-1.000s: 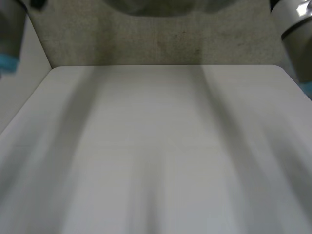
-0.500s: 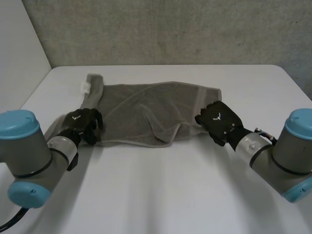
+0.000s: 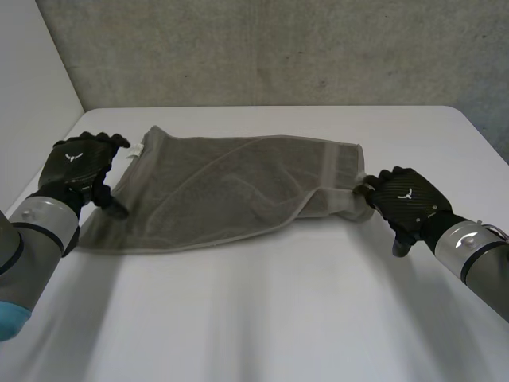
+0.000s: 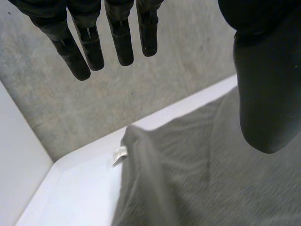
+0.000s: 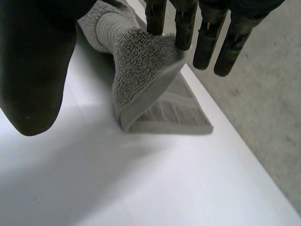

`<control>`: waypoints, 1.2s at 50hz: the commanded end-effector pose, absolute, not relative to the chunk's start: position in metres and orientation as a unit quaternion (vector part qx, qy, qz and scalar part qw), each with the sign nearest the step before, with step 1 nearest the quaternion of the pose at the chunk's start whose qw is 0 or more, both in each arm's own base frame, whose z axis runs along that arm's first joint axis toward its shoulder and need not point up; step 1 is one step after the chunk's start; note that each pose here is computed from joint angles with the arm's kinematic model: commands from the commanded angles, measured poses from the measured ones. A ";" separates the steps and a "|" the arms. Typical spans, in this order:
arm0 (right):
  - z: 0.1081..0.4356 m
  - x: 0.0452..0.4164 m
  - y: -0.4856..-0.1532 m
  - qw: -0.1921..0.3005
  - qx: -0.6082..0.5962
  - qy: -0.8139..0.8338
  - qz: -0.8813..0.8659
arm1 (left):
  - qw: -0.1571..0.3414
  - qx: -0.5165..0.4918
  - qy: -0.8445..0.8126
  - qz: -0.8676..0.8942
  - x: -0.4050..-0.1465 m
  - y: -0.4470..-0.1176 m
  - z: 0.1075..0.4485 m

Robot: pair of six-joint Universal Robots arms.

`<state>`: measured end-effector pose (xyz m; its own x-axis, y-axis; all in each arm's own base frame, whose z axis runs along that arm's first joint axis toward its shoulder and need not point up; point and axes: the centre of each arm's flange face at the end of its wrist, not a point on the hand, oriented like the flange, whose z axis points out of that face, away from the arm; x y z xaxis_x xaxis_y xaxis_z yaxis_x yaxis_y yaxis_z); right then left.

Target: Fold the towel.

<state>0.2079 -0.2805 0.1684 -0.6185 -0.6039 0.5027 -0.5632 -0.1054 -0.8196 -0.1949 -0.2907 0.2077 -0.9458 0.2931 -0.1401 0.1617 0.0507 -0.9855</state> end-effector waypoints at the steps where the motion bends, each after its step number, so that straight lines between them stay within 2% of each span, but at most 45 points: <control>1: 0.175 0.198 -0.289 0.011 -0.340 0.721 -0.604 | -0.022 -0.225 -0.736 0.638 -0.180 -0.299 0.184; 6: 0.195 0.194 -0.293 0.041 -0.274 0.738 -0.616 | -0.033 -0.253 -0.740 0.623 -0.166 -0.299 0.172; 10: 0.202 0.193 -0.289 0.070 -0.243 0.765 -0.593 | -0.014 -0.264 -0.740 0.618 -0.165 -0.297 0.168; 21: 0.197 0.197 -0.283 0.086 -0.232 0.776 -0.580 | -0.004 -0.267 -0.752 0.603 -0.166 -0.292 0.156; 30: 0.193 0.216 -0.276 0.101 -0.258 0.755 -0.594 | -0.003 -0.269 -0.758 0.595 -0.165 -0.288 0.149; 38: 0.183 0.229 -0.296 0.083 -0.262 0.741 -0.613 | -0.006 -0.269 -0.757 0.596 -0.165 -0.294 0.144; 46: 0.157 0.245 -0.310 0.056 -0.295 0.748 -0.592 | -0.010 -0.268 -0.753 0.601 -0.163 -0.299 0.139; 54: 0.157 0.241 -0.315 0.077 -0.263 0.761 -0.588 | -0.019 -0.261 -0.745 0.614 -0.158 -0.309 0.134; 56: 0.163 0.235 -0.320 0.107 -0.212 0.771 -0.591 | -0.019 -0.262 -0.745 0.613 -0.158 -0.312 0.128; 60: 0.169 0.213 -0.336 0.118 -0.147 0.779 -0.598 | -0.018 -0.262 -0.748 0.610 -0.158 -0.313 0.123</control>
